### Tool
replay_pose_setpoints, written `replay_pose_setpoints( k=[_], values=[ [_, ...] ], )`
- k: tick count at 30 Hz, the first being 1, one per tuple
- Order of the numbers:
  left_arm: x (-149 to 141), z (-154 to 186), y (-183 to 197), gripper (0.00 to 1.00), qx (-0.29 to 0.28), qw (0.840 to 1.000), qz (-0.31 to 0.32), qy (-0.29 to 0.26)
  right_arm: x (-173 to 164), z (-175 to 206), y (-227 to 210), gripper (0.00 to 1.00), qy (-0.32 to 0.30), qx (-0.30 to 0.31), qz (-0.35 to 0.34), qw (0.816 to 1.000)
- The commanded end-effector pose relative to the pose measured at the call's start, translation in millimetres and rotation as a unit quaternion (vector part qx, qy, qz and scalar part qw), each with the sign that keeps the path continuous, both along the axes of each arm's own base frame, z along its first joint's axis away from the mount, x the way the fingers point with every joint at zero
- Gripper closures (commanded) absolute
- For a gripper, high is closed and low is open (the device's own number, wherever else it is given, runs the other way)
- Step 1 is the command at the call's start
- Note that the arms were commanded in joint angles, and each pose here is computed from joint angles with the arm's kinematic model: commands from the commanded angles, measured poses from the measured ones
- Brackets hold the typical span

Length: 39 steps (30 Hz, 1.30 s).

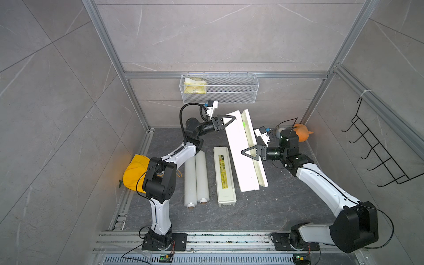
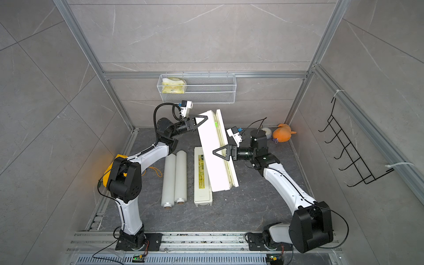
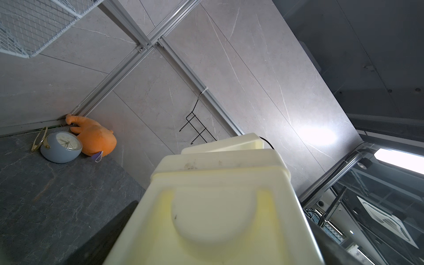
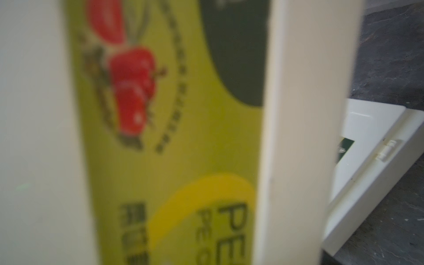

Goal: Put plastic wrap rolls into dispensers
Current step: Open the lid of the plastic wrap cutting box.

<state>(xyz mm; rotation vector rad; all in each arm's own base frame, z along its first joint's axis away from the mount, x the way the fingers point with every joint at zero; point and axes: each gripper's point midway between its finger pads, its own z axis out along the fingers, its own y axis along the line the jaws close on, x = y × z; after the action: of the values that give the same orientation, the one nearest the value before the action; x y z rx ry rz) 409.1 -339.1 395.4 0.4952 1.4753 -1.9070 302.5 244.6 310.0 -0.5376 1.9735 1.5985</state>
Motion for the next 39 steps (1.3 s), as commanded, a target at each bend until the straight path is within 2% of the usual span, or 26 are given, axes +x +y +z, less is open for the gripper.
replay_pose_setpoints(
  k=[1,4,15,18,21,24,33,39],
  values=[
    [-5,15,3,0.32,-0.025,0.999,-0.001,-0.027,0,31,7,0.03,-0.047,0.021,0.021,0.998],
    [-7,14,3,0.36,-0.024,0.999,-0.004,-0.027,5,37,9,0.0,-0.052,0.028,0.023,0.998],
    [-21,11,-16,0.41,-0.009,0.998,-0.044,-0.034,34,51,26,0.0,-0.061,0.053,0.037,0.996],
    [-23,6,-17,0.45,0.0,0.998,-0.052,-0.031,33,57,27,0.04,-0.065,0.065,0.042,0.995],
    [-24,3,-15,0.51,0.004,0.998,-0.054,-0.032,28,59,25,0.14,-0.072,0.064,0.046,0.994],
    [-22,6,-12,0.55,0.003,0.998,-0.05,-0.037,26,56,23,0.2,-0.07,0.063,0.044,0.995],
    [-8,3,15,0.57,-0.013,0.999,-0.004,-0.031,48,51,-8,0.3,-0.05,0.075,-0.032,0.995],
    [3,-3,30,0.57,-0.022,0.999,0.025,-0.018,53,52,-15,0.31,-0.046,0.082,-0.047,0.994]
  ],
)
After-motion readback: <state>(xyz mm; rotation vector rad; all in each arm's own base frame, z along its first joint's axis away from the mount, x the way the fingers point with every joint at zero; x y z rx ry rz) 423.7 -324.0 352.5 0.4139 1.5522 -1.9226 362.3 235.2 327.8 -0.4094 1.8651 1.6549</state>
